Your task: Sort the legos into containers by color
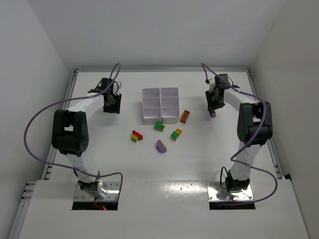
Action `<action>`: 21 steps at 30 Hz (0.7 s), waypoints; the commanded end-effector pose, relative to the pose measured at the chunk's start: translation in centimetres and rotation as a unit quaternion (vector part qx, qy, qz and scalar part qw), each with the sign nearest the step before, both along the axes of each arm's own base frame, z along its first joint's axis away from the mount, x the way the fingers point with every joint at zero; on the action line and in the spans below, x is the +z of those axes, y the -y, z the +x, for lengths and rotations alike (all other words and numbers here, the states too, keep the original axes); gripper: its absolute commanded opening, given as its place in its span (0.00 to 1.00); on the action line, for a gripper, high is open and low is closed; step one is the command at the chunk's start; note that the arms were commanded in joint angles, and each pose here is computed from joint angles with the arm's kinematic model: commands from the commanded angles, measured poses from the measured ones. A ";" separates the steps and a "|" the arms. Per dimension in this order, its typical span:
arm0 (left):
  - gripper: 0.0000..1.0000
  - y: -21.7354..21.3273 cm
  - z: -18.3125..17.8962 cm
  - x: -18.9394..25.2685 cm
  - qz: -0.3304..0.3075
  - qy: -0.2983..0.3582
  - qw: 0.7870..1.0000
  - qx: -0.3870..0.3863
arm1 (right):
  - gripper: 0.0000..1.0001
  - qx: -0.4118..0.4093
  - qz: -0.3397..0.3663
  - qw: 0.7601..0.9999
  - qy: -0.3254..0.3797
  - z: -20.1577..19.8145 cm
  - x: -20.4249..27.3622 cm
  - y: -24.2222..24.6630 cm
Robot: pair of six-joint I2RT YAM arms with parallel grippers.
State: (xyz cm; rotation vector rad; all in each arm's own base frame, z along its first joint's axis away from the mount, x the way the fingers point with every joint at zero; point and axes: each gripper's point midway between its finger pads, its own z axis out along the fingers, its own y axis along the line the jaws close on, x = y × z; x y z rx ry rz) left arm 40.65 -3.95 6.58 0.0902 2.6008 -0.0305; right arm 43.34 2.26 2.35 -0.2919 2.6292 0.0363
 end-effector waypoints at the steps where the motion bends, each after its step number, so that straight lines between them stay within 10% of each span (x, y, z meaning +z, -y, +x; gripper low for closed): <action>1: 0.28 -0.5 -0.3 -1.4 0.003 -0.016 1.000 0.009 | 0.10 -0.004 0.001 1.000 0.025 1.9 1.2 0.4; 15: 0.68 -0.4 -0.9 -2.0 -0.040 -0.030 0.999 0.004 | 0.47 0.014 0.050 0.998 0.040 1.9 3.0 -1.4; 21: 0.72 2.2 -1.3 5.1 -0.104 0.077 0.989 -0.069 | 0.55 0.151 0.123 0.972 0.134 -0.5 10.4 -5.4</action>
